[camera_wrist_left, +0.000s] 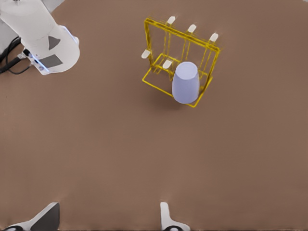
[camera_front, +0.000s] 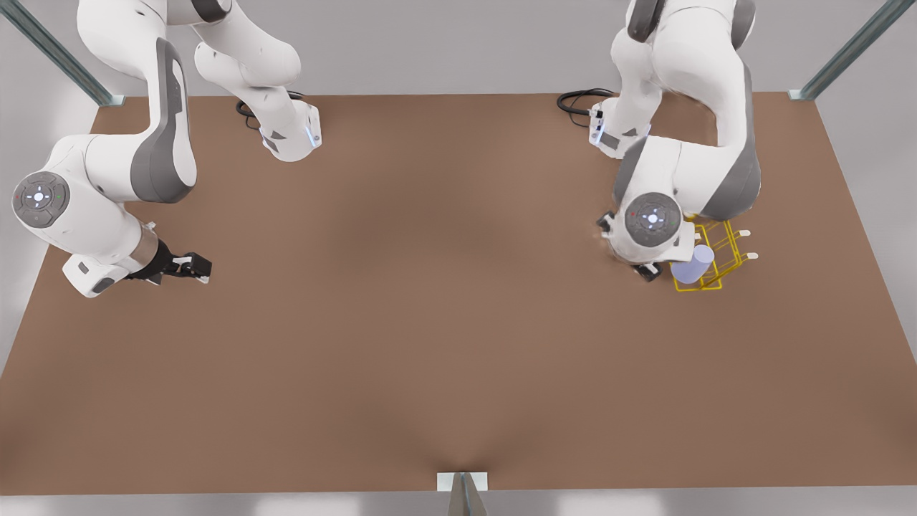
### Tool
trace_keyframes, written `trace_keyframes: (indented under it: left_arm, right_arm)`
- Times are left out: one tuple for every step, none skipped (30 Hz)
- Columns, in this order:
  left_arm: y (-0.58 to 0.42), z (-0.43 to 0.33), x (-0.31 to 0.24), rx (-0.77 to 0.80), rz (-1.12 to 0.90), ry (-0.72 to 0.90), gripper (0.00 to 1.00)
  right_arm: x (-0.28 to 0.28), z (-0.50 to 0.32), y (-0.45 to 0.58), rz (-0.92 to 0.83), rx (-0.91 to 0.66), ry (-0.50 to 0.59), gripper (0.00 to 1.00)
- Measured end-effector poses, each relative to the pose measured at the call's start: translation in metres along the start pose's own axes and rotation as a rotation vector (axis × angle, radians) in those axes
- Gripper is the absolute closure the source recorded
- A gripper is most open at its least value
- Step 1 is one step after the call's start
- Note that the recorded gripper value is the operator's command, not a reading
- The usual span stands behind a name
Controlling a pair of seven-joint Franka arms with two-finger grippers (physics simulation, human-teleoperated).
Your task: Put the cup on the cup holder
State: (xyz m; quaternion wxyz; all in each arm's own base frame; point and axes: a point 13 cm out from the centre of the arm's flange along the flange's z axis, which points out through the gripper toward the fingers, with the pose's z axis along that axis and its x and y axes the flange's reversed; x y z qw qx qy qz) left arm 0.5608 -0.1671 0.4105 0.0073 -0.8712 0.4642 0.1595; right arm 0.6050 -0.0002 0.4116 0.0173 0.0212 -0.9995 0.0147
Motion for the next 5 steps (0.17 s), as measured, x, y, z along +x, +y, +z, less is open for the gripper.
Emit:
trace_keyframes:
  left_arm:
    - [-0.033, -0.005, -0.034, -0.057, 0.039, 0.068, 0.0]
    - [-0.058, 0.001, -0.055, -0.096, 0.101, 0.112, 0.0]
    - [-0.069, 0.006, -0.056, -0.113, 0.198, 0.147, 0.0]
    - [-0.07, 0.011, -0.047, -0.12, 0.313, 0.176, 0.0]
    - [-0.067, 0.013, -0.037, -0.12, 0.429, 0.199, 0.0]
  right_arm:
    - [0.0, 0.0, 0.0, 0.0, 0.0, 0.001, 0.0]
    - [0.0, 0.0, -0.001, 0.001, 0.0, 0.001, 0.0]
    - [0.0, 0.001, -0.001, 0.001, 0.0, 0.001, 0.0]
    - [0.0, 0.001, -0.001, 0.001, 0.0, 0.002, 0.0]
    - [0.0, 0.001, -0.001, 0.001, 0.0, 0.001, 0.0]
